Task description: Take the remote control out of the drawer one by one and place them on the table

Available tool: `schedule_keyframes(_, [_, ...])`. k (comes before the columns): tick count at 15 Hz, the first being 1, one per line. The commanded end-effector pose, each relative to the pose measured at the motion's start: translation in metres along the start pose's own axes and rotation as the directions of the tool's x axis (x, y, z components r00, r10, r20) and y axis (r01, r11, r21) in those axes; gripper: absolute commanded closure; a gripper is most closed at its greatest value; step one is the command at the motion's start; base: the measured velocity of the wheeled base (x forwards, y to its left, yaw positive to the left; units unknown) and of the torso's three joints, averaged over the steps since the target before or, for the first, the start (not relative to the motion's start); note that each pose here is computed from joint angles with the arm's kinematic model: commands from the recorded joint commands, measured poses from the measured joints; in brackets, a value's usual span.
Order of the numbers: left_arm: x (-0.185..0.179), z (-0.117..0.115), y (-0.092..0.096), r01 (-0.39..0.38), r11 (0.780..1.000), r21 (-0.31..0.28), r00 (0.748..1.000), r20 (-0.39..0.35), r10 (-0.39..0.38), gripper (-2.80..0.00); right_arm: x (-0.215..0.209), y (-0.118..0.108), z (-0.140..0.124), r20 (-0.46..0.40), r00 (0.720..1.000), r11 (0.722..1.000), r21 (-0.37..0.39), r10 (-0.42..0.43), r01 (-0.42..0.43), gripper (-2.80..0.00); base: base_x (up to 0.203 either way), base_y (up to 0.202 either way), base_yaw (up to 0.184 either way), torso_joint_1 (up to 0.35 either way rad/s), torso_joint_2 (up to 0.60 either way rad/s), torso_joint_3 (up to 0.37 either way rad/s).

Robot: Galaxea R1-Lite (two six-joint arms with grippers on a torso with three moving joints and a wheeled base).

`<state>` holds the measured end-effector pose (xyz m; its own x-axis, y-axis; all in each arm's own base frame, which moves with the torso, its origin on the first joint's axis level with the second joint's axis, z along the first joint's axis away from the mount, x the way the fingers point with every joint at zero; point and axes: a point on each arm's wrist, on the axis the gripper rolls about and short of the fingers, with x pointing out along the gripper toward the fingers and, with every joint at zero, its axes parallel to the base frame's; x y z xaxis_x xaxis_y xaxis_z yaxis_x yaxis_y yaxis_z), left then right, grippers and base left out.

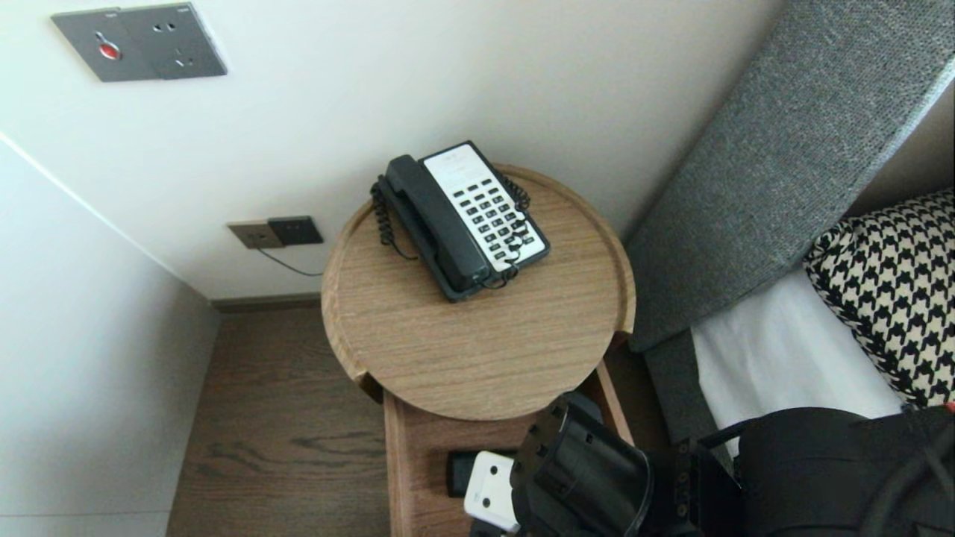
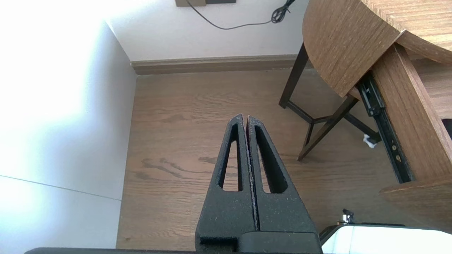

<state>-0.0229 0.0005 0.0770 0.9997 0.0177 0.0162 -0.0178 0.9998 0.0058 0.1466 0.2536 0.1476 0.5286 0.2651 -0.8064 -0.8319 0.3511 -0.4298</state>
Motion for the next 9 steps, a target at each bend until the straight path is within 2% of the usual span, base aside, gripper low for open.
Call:
schedule_keyframes(1, [0.0,0.0,0.0,-0.001,1.0,0.0,1.0,-0.001,0.001,0.0,0.003,0.0,0.0,-0.01,1.0,1.0,-0.003,0.0,0.0,-2.8,0.0,0.0,0.0,0.0,0.0,0.0])
schedule_keyframes(4, [0.0,0.0,0.0,0.0,1.0,0.0,1.0,-0.001,0.0,0.0,0.009,0.002,0.001,-0.016,1.0,1.0,-0.004,0.001,-0.001,-2.8,0.0,0.0,0.0,0.0,0.0,0.0])
schedule_keyframes(9, [0.0,0.0,0.0,-0.001,1.0,0.0,1.0,-0.001,0.001,0.0,0.017,0.005,0.008,0.032,0.999,1.0,0.001,-0.018,0.018,-2.8,0.0,0.0,0.0,0.0,0.0,0.0])
